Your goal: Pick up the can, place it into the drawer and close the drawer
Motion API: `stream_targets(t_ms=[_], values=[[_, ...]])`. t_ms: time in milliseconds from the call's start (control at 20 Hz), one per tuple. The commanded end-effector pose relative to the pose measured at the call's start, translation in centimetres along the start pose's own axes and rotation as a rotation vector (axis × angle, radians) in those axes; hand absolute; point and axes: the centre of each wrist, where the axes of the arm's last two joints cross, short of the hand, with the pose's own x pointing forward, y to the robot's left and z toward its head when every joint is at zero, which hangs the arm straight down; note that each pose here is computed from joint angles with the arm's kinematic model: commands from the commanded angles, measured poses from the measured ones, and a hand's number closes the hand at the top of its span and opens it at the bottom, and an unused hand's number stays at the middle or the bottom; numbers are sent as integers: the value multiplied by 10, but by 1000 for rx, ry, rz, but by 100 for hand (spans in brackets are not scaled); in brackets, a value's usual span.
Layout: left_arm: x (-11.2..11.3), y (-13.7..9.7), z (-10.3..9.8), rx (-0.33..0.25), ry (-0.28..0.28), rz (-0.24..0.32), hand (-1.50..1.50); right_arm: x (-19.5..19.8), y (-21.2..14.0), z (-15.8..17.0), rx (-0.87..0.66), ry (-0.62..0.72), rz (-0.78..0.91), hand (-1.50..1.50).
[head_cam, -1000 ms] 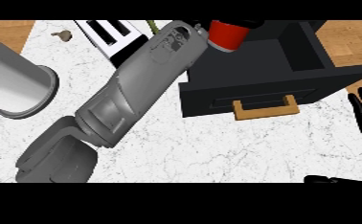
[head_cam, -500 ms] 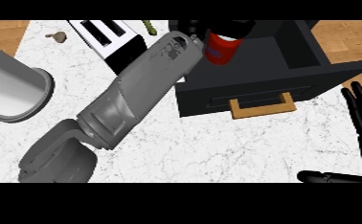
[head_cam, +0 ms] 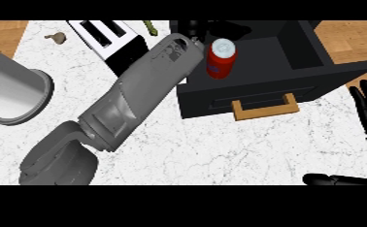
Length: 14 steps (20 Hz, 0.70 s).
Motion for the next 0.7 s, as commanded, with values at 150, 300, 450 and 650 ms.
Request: stream_targets(t_ms=[150,300,450,650], values=[[10,-3,1,25,22,61,-150,13,2,-1,15,-66,150,-150],[5,0,-1,36,36,77,-150,24,-5,0,41,-129,268,-150],[21,-5,2,23,26,101,-150,27,2,-3,68,-159,319,-150],[20,-4,3,21,35,176,-150,26,8,-11,93,-205,423,-150]])
